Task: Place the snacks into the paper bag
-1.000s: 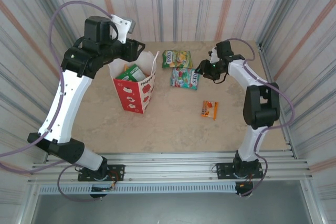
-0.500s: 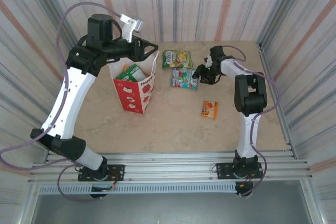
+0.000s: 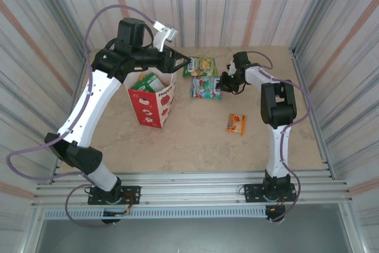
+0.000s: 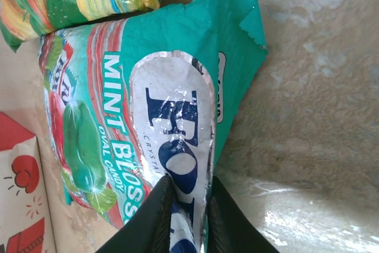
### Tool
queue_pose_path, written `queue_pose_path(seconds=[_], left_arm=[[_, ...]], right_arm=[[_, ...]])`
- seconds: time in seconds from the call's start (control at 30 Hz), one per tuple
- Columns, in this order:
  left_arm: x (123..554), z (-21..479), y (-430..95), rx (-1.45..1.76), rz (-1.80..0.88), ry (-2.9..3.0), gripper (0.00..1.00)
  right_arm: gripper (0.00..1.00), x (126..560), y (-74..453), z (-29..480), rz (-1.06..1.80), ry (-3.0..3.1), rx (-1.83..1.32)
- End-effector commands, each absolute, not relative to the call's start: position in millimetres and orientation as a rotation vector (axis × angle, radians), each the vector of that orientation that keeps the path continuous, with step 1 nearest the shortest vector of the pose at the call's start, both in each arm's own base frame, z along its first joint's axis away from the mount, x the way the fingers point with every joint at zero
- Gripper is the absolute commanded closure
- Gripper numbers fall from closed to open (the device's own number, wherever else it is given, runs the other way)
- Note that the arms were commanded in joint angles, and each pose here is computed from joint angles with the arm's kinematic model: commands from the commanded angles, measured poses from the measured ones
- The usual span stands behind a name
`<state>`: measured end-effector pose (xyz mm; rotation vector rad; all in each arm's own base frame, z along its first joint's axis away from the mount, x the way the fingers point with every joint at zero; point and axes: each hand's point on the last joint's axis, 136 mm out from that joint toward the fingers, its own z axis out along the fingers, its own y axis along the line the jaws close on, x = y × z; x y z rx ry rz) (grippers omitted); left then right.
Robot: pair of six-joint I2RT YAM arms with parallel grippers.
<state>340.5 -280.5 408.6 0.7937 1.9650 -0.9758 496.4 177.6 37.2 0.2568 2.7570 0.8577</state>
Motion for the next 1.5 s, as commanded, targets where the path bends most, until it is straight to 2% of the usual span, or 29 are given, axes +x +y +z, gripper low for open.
queue_pose_path(seconds=[0.0, 0.23, 0.43, 0.77, 0.97, 1.17, 1.47], left_arm=[[336, 426, -280, 0.829, -0.958, 1.906, 0.45], [330, 427, -276, 0.857, -0.925, 1.901, 0.45], [318, 433, -274, 0.927, -0.918, 1.857, 0.44], [286, 425, -290, 1.22, -0.835, 1.693, 0.36], [275, 414, -306, 1.343, -0.818, 1.627, 0.3], [270, 401, -317, 1.428, -0.861, 1.6, 0.27], [262, 377, -337, 1.549, -0.891, 1.616, 0.27]], right_arm=[[0.88, 496, 179, 56, 0.824, 2.722, 0.188], [0.99, 477, 180, 123, 0.762, 2.583, -0.052], [1.0, 444, 179, 176, 0.714, 2.478, -0.275], [1.0, 343, 195, 271, 0.608, 2.103, -0.949], [1.0, 284, 202, 316, 0.608, 1.819, -1.23], [1.0, 256, 203, 341, 0.604, 1.676, -1.333], [1.0, 244, 209, 371, 0.625, 1.526, -1.351]])
